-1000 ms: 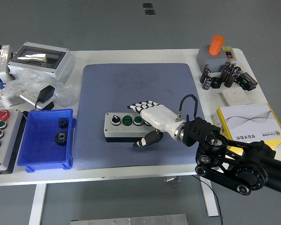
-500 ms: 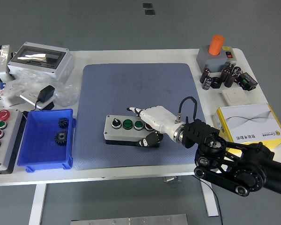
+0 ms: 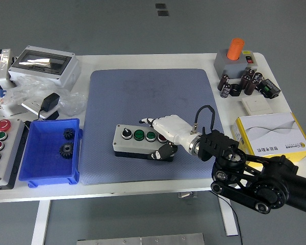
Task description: Pick up the button,place it on the desk,press the button,press the button
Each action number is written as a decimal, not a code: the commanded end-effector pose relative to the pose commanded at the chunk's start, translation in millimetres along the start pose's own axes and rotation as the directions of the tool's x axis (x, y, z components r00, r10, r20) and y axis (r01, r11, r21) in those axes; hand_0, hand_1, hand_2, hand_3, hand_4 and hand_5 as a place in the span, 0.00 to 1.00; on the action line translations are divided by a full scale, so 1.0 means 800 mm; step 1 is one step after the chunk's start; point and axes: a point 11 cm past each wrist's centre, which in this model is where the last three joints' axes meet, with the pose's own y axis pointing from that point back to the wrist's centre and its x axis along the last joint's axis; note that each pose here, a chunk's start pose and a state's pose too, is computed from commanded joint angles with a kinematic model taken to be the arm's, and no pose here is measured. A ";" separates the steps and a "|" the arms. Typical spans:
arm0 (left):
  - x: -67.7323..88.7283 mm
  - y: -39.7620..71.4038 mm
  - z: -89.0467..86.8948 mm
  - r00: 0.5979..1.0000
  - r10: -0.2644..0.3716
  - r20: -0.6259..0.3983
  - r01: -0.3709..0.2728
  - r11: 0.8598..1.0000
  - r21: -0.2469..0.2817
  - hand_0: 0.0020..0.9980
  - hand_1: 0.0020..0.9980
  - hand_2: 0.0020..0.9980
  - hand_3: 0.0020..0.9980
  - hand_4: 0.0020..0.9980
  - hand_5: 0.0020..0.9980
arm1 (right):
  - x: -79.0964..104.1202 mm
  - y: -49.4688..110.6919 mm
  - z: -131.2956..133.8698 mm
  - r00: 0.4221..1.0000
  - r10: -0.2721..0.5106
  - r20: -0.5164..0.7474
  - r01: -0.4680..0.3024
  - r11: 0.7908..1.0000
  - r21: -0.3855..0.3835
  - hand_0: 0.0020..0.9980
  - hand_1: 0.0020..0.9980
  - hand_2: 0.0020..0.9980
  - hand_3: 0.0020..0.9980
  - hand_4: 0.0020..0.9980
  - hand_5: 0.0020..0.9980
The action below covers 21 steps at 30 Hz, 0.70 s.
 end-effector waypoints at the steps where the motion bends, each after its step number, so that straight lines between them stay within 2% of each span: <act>1: 0.000 0.000 0.000 1.000 0.000 0.000 0.000 1.000 0.000 0.74 0.74 0.59 0.59 0.51 0.16 | 0.000 0.000 0.000 1.000 0.000 0.000 0.000 1.000 0.000 0.60 0.65 0.69 0.91 0.92 0.22; 14: 0.003 0.000 0.002 1.000 0.003 -0.001 -0.003 1.000 -0.002 0.74 0.74 0.59 0.59 0.52 0.17 | -0.004 -0.003 0.000 1.000 -0.008 0.005 0.008 1.000 -0.002 0.60 0.66 0.70 0.92 0.92 0.23; 15: 0.003 0.000 0.002 1.000 0.003 0.000 -0.003 1.000 -0.002 0.74 0.74 0.59 0.59 0.52 0.17 | -0.005 -0.003 -0.001 1.000 -0.007 0.006 0.007 1.000 -0.002 0.63 0.70 0.76 0.94 0.92 0.23; 21: 0.002 0.000 0.004 1.000 0.001 0.001 -0.001 1.000 -0.006 0.74 0.74 0.59 0.59 0.53 0.17 | -0.009 -0.003 -0.001 1.000 0.011 0.025 -0.011 1.000 -0.003 0.61 0.68 0.75 0.93 0.92 0.24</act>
